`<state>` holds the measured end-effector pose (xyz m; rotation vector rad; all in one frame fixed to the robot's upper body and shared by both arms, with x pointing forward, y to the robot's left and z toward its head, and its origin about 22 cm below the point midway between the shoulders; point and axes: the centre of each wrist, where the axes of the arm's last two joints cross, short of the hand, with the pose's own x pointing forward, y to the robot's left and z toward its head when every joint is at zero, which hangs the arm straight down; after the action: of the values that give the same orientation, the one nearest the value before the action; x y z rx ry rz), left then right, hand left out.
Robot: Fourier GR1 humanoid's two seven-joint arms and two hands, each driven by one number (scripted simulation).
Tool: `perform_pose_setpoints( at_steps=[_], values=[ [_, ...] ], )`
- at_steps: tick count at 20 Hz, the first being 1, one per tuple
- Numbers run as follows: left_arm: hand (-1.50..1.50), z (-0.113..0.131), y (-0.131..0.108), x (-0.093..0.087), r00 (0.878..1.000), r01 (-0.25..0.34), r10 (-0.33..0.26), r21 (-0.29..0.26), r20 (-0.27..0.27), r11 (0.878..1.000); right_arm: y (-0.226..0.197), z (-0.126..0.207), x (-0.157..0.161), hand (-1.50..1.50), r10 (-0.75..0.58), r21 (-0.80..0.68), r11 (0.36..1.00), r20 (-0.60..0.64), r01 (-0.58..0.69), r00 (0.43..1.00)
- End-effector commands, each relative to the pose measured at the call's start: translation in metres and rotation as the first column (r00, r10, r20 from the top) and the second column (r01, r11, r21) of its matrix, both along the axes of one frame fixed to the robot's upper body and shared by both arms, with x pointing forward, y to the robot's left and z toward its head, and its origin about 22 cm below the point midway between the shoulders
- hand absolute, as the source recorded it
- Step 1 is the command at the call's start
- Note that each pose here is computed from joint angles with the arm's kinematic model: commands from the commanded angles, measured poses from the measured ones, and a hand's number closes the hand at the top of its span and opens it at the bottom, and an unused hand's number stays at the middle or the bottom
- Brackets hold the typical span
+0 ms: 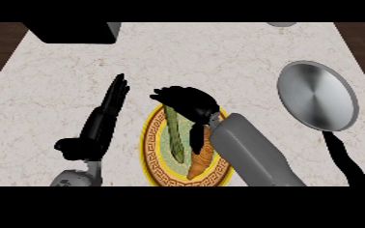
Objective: Pick the squash from the plate and place it in the pan
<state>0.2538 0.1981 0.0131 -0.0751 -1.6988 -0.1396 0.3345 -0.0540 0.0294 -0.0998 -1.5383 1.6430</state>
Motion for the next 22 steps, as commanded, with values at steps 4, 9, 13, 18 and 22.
perform_pose_setpoints(
  at_steps=[4,9,13,18,22],
  values=[
    [0.00,0.003,-0.003,-0.011,1.000,0.007,-0.008,-0.023,-0.012,1.000,0.009,-0.026,0.005,1.50,0.050,-0.119,0.991,-0.030,-0.053,0.998],
    [0.00,-0.021,0.003,0.003,1.000,0.018,-0.018,0.017,0.011,1.000,0.018,-0.027,0.008,1.50,0.090,-0.133,0.988,0.082,-0.079,0.993],
    [0.00,-0.015,0.006,-0.014,1.000,0.019,-0.019,0.011,0.000,1.000,0.002,-0.049,0.006,1.50,0.077,-0.132,0.989,0.115,-0.062,0.990],
    [0.00,-0.008,-0.002,0.014,1.000,0.006,-0.006,-0.001,0.000,1.000,0.020,-0.023,0.002,1.50,0.068,-0.032,0.998,0.200,-0.063,0.977],
    [0.00,-0.003,0.019,-0.001,0.999,-0.036,0.036,-0.005,0.000,0.999,-0.005,-0.023,0.014,1.50,-0.182,0.060,0.983,0.235,0.173,0.955]
  ],
)
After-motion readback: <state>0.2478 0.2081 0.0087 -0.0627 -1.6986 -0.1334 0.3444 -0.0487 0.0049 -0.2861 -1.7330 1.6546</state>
